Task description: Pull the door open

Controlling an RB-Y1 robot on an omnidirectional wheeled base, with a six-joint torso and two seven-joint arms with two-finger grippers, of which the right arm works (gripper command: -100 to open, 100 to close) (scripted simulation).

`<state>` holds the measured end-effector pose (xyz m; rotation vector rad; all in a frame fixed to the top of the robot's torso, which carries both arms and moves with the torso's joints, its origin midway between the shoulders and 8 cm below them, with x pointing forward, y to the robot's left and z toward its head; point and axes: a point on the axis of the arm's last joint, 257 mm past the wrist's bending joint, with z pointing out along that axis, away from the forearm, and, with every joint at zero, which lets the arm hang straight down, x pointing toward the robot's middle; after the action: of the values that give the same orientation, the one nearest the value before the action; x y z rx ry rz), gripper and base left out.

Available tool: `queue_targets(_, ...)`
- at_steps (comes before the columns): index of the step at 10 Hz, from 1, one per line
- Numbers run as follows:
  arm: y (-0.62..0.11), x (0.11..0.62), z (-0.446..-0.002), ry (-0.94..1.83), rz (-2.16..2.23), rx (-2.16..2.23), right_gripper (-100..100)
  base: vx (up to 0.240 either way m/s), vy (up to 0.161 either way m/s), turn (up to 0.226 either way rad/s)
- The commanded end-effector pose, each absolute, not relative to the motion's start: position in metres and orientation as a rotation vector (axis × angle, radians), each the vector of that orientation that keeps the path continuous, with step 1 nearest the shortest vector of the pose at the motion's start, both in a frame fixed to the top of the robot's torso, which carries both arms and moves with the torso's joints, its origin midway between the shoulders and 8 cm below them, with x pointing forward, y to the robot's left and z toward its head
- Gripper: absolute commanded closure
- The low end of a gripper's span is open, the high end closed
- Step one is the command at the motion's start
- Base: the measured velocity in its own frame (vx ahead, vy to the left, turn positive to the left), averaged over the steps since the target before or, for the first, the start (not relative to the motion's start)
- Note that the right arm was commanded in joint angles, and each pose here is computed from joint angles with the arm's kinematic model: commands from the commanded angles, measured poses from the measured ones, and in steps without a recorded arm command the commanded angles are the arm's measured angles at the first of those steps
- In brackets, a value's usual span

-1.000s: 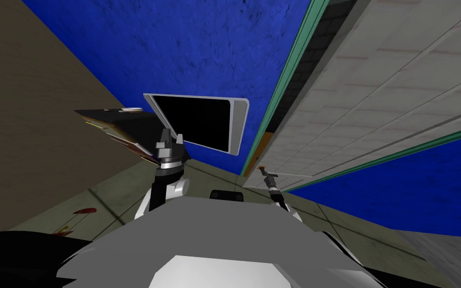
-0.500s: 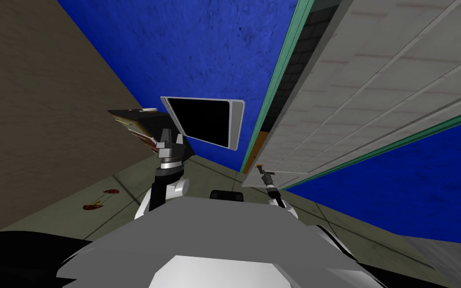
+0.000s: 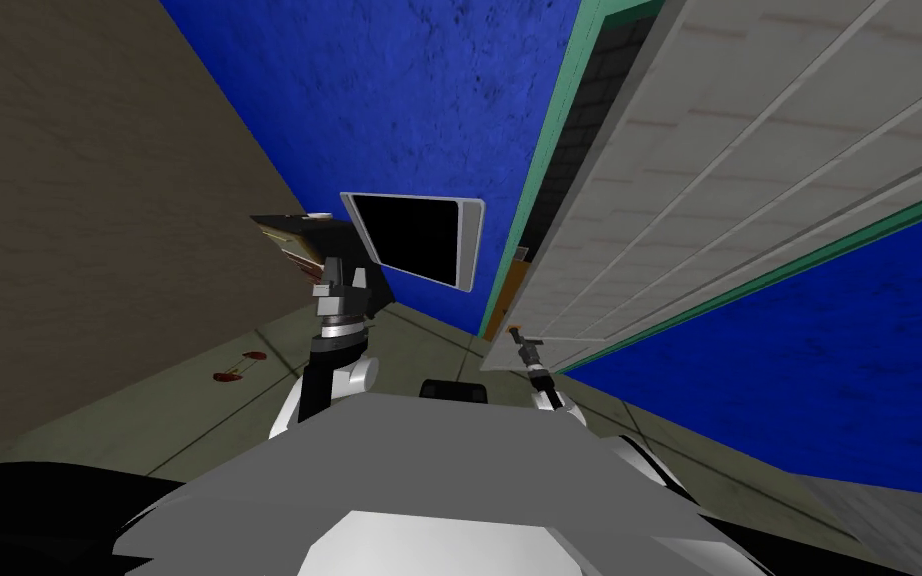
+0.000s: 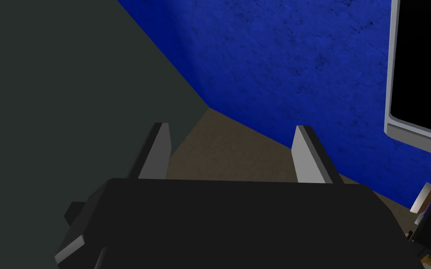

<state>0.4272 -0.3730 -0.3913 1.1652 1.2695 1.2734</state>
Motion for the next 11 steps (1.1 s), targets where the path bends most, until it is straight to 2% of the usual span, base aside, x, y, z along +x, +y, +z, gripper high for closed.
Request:
queue_targets(1, -0.373, 0.427, -0.391, 1.270, 1.273, 1.165, 100, -0.116, -0.050, 0.029)
queue_targets(7, -0.401, 0.386, -0.395, 1.275, 1.276, 1.166, 100, -0.148, -0.046, 0.191)
queue_targets(9, -0.401, 0.386, -0.395, 1.275, 1.276, 1.166, 100, -0.063, -0.021, 0.011)
queue_targets(11, -0.410, 0.373, -0.394, 1.276, 1.277, 1.165, 100, -0.096, -0.038, 0.154)
